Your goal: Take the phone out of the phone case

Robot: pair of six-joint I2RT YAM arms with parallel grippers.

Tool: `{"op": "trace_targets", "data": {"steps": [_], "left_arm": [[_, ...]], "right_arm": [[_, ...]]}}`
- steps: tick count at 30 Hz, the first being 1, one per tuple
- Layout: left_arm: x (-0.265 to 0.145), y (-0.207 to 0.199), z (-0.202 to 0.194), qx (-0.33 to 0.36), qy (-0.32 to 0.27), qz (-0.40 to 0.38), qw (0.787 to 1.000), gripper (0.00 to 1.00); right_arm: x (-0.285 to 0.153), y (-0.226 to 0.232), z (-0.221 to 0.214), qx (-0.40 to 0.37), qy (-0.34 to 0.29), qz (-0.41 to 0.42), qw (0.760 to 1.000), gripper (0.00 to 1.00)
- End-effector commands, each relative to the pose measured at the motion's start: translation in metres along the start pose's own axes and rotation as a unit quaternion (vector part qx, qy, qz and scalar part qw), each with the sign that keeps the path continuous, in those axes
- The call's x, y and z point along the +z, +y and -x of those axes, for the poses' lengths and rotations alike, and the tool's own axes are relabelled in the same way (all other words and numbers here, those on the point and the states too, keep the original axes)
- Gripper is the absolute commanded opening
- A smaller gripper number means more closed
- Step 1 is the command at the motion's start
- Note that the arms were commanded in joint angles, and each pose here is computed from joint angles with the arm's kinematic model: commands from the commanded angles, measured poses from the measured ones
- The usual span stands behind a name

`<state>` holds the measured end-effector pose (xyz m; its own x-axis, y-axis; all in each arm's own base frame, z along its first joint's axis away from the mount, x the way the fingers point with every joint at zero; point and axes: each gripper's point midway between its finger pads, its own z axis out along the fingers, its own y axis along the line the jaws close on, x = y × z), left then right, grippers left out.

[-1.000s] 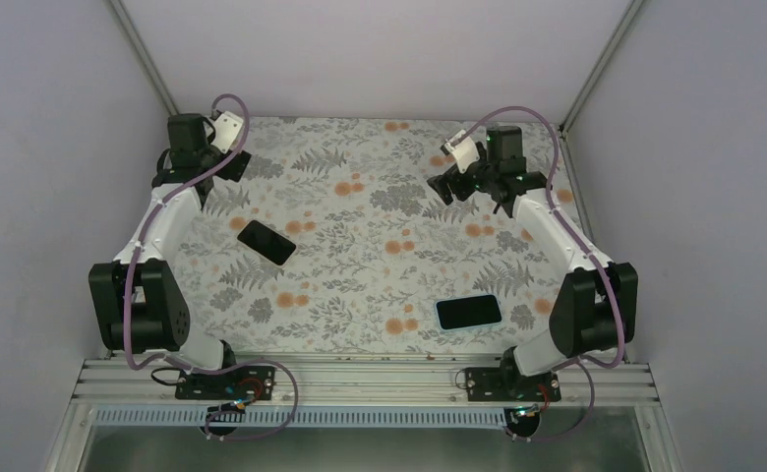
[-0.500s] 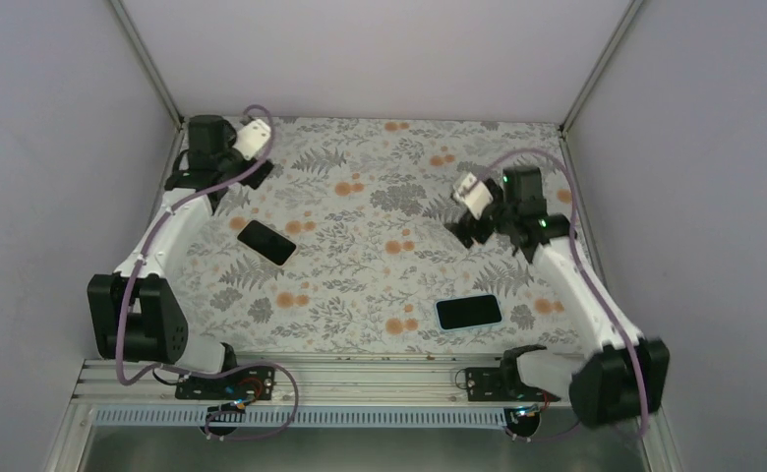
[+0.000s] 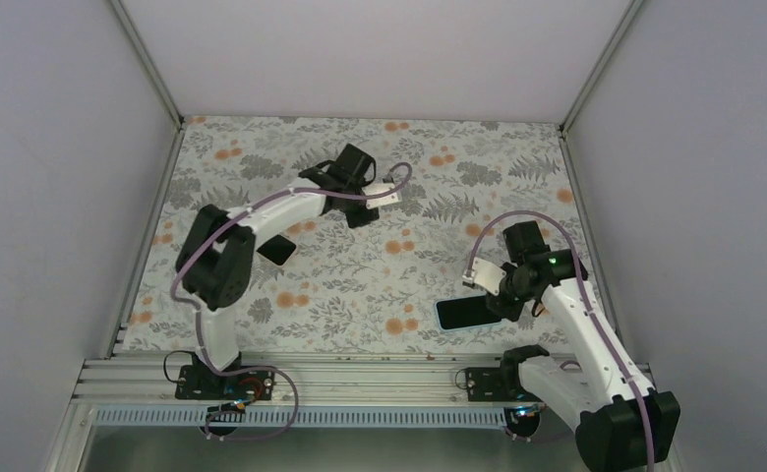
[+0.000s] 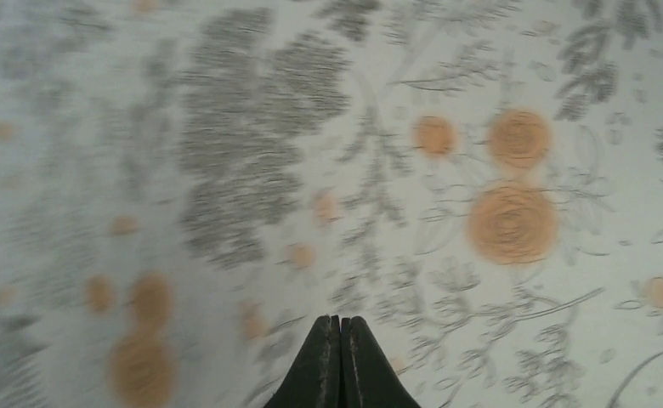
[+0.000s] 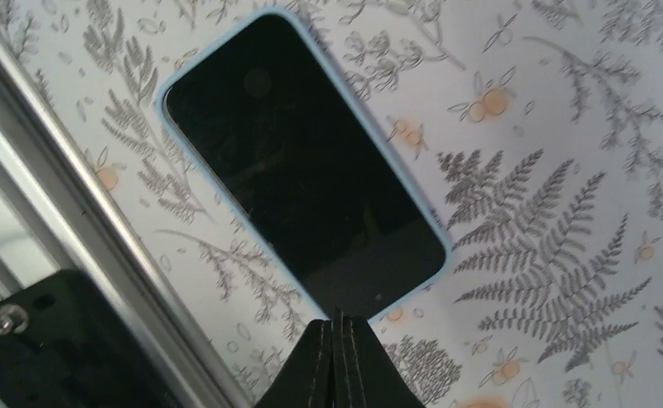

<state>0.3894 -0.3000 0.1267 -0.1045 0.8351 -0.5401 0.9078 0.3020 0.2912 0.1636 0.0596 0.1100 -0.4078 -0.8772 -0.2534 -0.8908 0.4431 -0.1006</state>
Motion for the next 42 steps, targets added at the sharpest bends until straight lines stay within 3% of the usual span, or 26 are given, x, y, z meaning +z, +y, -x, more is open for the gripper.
{"op": "trace_targets", "data": {"steps": [1, 8, 15, 22, 28, 38, 42], "left_arm": [[0.007, -0.032, 0.016, -0.023, -0.011, -0.096, 0.995, 0.02], [0.027, -0.08, 0.05, -0.037, -0.031, -0.186, 0.981, 0.02], [0.064, -0.143, 0.066, -0.018, 0.0, -0.256, 0.967, 0.02], [0.087, -0.168, 0.074, -0.027, -0.002, -0.261, 0.965, 0.02], [0.098, -0.184, 0.072, -0.059, 0.005, -0.287, 0.956, 0.02], [0.101, -0.228, 0.063, -0.042, 0.032, -0.35, 0.935, 0.02], [0.098, -0.238, 0.05, -0.042, 0.043, -0.358, 0.932, 0.02]], "right_arm": [[-0.005, 0.014, -0.022, -0.015, 0.045, 0.022, 0.999, 0.03], [0.018, 0.02, -0.041, -0.057, 0.114, 0.091, 0.988, 0.04], [0.038, 0.026, -0.076, -0.111, 0.217, 0.16, 0.957, 0.04], [0.054, 0.03, -0.077, -0.127, 0.208, 0.157, 0.957, 0.04], [0.073, 0.028, -0.061, -0.131, 0.144, 0.126, 0.973, 0.04], [0.098, 0.005, -0.05, -0.122, 0.108, 0.048, 0.985, 0.04], [0.097, -0.019, -0.031, -0.114, 0.062, -0.016, 0.991, 0.04]]}}
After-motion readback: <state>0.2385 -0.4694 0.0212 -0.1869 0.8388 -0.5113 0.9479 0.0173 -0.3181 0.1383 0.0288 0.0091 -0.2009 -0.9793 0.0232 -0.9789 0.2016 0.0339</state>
